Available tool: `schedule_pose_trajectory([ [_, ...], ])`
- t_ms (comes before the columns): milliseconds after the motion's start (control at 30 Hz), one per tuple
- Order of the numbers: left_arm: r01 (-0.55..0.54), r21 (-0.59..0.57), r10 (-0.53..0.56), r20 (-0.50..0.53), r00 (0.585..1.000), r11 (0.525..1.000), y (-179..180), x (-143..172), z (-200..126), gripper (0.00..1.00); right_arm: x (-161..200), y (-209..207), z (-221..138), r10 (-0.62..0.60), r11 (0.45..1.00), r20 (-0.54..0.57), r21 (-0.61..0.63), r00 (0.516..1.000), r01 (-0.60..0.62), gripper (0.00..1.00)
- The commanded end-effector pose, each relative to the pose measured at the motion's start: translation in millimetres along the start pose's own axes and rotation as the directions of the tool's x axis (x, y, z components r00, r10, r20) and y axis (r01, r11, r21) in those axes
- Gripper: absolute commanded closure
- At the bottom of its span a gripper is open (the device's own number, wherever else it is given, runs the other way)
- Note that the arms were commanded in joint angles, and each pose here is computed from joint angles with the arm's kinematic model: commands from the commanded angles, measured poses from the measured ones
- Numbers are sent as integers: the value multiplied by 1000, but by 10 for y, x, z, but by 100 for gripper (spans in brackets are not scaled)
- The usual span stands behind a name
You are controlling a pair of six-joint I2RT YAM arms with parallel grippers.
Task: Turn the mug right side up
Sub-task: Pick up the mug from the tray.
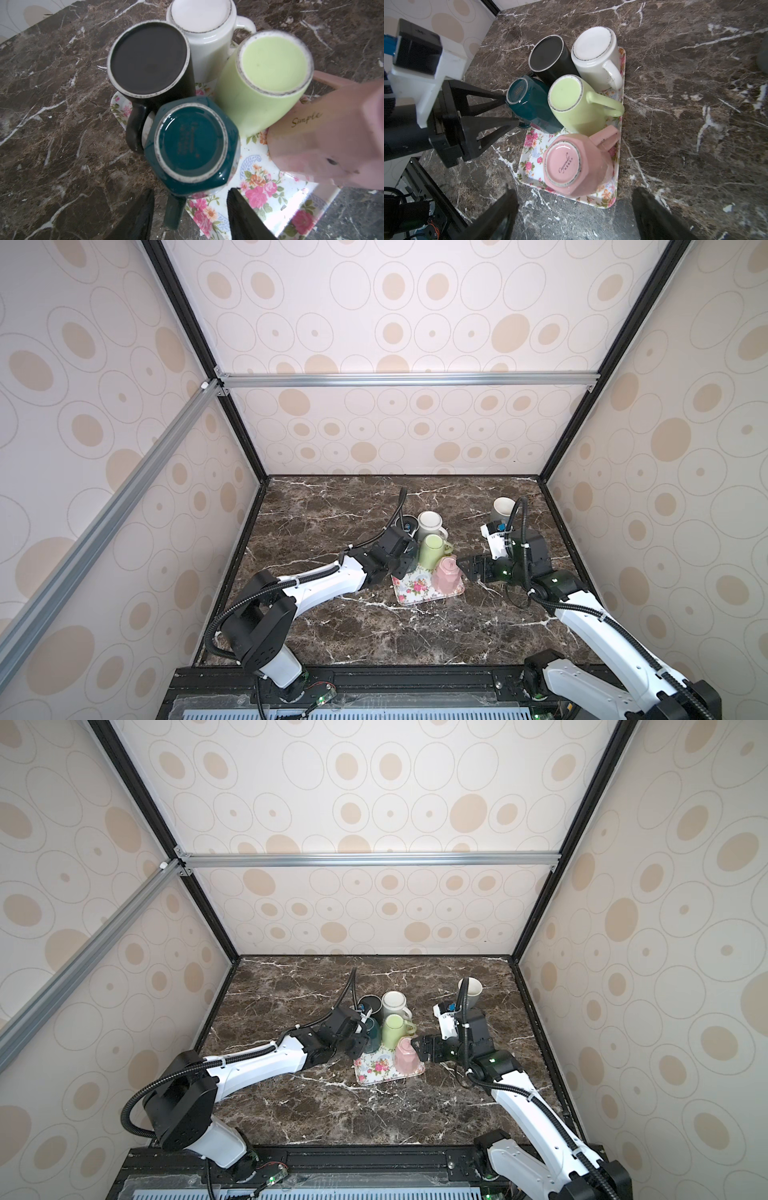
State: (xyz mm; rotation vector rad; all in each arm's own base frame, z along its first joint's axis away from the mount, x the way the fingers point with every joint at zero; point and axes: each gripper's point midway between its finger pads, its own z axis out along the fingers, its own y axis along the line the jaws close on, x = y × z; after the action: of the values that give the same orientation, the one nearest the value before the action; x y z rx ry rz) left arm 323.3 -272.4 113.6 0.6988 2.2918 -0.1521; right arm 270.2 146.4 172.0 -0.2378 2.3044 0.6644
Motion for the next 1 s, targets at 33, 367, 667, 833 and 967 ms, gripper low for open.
schedule_pose_trajectory([
  [33,-10,-33,9,-4,1000,999,85,-117,-17,44,-11,22,-12,-12,1000,17,-9,1000,12,11],
  [367,-34,-64,30,-69,997,997,109,-71,83,45,-8,39,-3,-14,1000,14,-21,1000,15,11],
  [667,-56,-65,50,-81,995,996,107,-30,138,50,1,24,16,-3,1000,15,-17,1000,3,11],
  [833,-57,-32,54,-94,994,998,36,-35,209,60,13,13,12,1,1000,12,-12,1000,0,11],
  [967,-45,-11,44,-73,996,999,-3,-84,205,60,23,1,-4,1,1000,11,-3,1000,-1,11],
])
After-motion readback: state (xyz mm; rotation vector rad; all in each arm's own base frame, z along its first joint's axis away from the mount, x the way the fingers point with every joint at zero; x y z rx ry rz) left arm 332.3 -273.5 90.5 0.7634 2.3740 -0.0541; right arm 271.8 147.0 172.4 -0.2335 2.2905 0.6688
